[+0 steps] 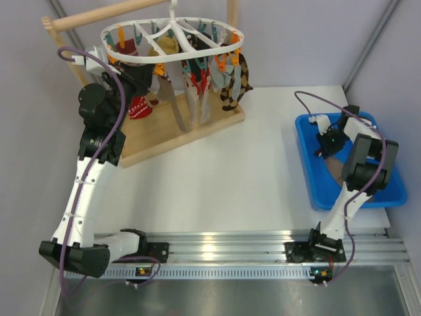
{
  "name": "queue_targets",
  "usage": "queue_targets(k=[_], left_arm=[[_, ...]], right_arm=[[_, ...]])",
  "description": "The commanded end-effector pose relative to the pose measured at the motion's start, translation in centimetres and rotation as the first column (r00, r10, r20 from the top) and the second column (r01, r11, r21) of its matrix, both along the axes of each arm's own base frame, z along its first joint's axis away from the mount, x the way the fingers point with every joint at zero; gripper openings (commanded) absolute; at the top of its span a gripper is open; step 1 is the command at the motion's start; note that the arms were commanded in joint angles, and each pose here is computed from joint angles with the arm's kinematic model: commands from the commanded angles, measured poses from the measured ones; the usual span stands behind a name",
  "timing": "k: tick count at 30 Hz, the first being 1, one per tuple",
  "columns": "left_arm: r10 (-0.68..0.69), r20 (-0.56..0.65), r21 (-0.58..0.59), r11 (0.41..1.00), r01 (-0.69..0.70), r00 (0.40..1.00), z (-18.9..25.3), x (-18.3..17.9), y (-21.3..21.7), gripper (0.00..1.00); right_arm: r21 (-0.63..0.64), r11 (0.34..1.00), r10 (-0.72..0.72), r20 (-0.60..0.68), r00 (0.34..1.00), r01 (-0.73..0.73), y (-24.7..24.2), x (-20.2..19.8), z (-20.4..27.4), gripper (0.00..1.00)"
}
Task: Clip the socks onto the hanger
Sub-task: Pick up the sock from the bin.
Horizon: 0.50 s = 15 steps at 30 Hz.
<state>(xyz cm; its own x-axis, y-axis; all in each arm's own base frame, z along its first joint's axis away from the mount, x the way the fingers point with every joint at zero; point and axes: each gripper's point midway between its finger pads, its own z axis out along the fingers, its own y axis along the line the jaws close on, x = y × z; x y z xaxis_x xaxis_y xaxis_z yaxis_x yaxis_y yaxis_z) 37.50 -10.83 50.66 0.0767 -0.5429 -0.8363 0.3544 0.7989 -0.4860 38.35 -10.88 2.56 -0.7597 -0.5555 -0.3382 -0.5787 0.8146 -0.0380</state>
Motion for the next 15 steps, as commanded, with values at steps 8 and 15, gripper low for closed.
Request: queue_targets(k=[8, 15], left_arm=[[0.002, 0.025, -0.009, 1.000, -0.002, 1.000, 0.3, 0.1, 0.0, 0.00], [-0.009, 0.029, -0.004, 1.000, 0.009, 1.000, 0.4, 0.0, -0.2, 0.00]], right_arm=[[0.300, 0.935, 0.078, 0.342, 0.936, -0.188, 7.8, 0.2, 15.1, 0.00], [0.468, 0.702, 0.211, 0.582, 0.785, -0.536, 22.9, -4.6, 30.9, 0.00]])
